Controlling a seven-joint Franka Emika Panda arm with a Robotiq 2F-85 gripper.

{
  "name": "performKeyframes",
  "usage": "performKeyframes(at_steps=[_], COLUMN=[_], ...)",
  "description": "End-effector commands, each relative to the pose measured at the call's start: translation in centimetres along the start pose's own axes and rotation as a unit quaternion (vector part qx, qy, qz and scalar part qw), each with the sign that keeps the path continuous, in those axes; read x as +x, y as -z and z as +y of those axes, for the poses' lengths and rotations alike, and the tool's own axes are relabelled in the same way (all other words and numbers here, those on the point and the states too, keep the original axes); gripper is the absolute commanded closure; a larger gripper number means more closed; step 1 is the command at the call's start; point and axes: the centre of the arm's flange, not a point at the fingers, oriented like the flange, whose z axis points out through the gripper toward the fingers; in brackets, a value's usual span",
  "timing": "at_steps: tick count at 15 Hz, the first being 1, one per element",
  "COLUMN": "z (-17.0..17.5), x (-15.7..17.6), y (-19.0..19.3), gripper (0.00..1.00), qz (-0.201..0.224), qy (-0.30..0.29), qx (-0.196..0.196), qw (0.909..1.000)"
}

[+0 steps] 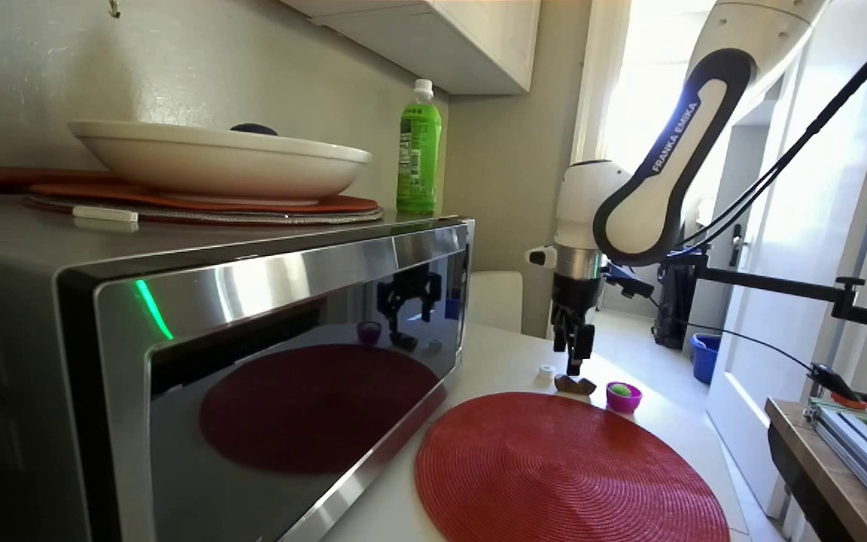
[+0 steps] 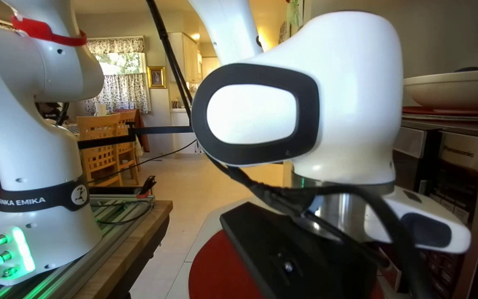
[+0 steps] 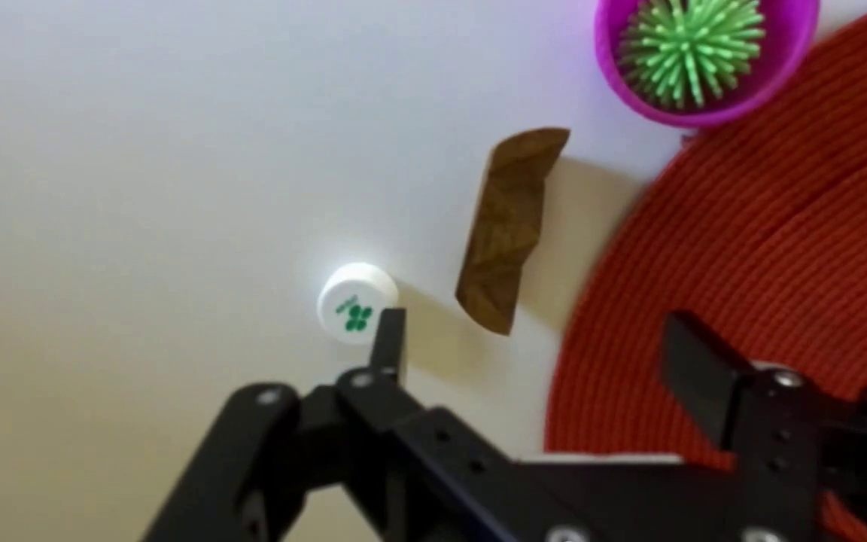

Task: Move the brown object to the right.

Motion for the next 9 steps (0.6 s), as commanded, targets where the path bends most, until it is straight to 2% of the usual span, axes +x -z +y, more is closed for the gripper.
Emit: performKeyframes(at_steps=[1,3,6,9], z=[-2.2,-4.2,-6.1,-7.2], x=[0.0,0.5,1.1,1.2], y=[4.0,6.0,9.9,14.1], gripper=[0.00,0.00,0.00,0.00], qz=[-0.010,-0.018,-0.036,-0.049], qy=[0.044,0.053,0.028,-0.007], qx=[0.041,0.062,0.072,0.065], qw=[0.9981,0.9965,0.9964,0.9967])
